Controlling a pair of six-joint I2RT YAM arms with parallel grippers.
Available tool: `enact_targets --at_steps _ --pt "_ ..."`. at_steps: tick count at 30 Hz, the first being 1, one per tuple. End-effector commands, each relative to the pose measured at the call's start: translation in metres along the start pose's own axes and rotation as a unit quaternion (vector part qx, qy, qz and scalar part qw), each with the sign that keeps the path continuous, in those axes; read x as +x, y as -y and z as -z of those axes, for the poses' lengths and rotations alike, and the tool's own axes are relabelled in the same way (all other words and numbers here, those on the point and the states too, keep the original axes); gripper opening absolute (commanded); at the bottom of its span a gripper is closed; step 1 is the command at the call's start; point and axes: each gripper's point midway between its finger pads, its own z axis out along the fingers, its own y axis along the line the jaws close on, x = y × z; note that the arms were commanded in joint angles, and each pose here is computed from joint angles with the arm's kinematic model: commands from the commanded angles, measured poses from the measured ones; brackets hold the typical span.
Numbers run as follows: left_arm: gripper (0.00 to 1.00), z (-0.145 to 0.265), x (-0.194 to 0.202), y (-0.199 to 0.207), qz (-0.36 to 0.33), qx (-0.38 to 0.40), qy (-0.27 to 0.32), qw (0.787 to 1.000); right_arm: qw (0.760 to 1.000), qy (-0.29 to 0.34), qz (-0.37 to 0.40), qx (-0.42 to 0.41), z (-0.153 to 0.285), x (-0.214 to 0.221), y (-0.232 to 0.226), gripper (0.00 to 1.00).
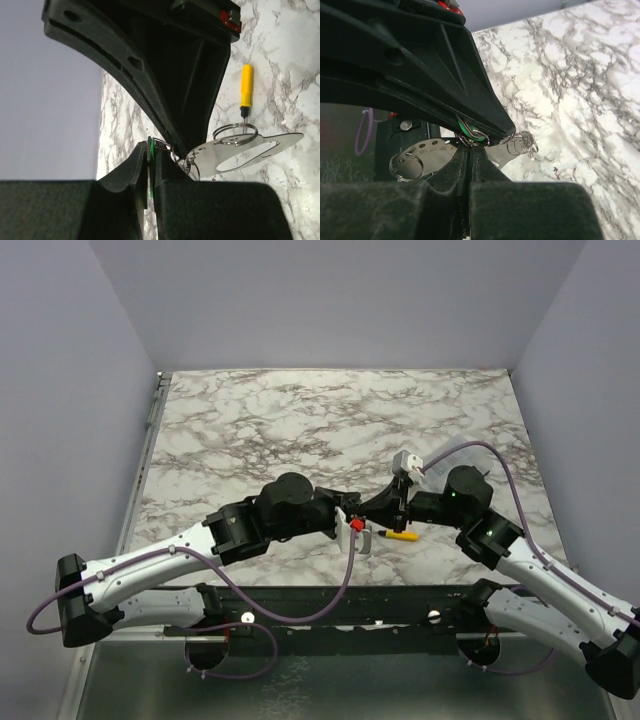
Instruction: Remove the keys from the keyring
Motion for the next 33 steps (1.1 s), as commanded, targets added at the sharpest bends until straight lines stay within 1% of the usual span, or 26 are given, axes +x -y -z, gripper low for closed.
enact_targets --at_steps 1,5,8,10,15,18,22,25,27,28,30,33 --pt "0.00 -0.013 -0.014 0.014 -0.048 0.051 0.026 0.997 1.000 0.017 -0.018 -0.013 -0.004 -0.021 -0.005 0.01" --pt "0.01 -0.016 -0.007 0.008 -0.051 0.055 -0.007 0.997 0.998 0.030 -0.050 -0.007 -0.007 -0.020 -0.003 0.01" --pt "0.06 -0.014 -0.009 0.003 -0.039 0.065 -0.024 0.997 0.996 0.054 -0.069 -0.006 -0.010 -0.017 -0.001 0.01" --pt "0.11 -0.011 -0.012 0.004 -0.046 0.086 -0.029 0.995 0.995 0.067 -0.076 -0.011 -0.014 -0.017 0.000 0.01" --pt "0.41 -0.007 -0.020 -0.004 -0.048 0.105 -0.043 0.992 0.993 0.090 -0.074 -0.021 -0.024 -0.020 0.005 0.01" --pt "0.51 -0.005 -0.027 -0.015 -0.026 0.098 -0.052 0.993 0.992 0.106 -0.070 -0.022 -0.026 -0.022 0.007 0.01" --pt "0.55 0.000 -0.038 -0.027 0.005 0.087 -0.053 0.995 0.989 0.133 -0.063 -0.022 -0.027 -0.025 0.008 0.01" --pt "0.58 0.004 -0.042 -0.032 0.008 0.097 -0.064 0.993 0.988 0.145 -0.060 -0.014 -0.028 -0.027 0.013 0.01" --pt "0.68 0.003 -0.037 -0.036 0.004 0.098 -0.089 0.991 0.987 0.153 -0.054 -0.013 -0.027 -0.029 0.012 0.01" --pt "0.70 0.002 -0.036 -0.041 0.007 0.092 -0.099 0.991 0.986 0.156 -0.051 -0.013 -0.027 -0.030 0.013 0.01" --pt "0.70 0.001 -0.034 -0.051 0.026 0.077 -0.112 0.990 0.986 0.159 -0.049 -0.012 -0.026 -0.031 0.012 0.01" --pt "0.71 0.006 -0.035 -0.069 0.091 0.052 -0.104 0.989 0.985 0.165 -0.041 -0.003 -0.023 -0.031 0.014 0.01"
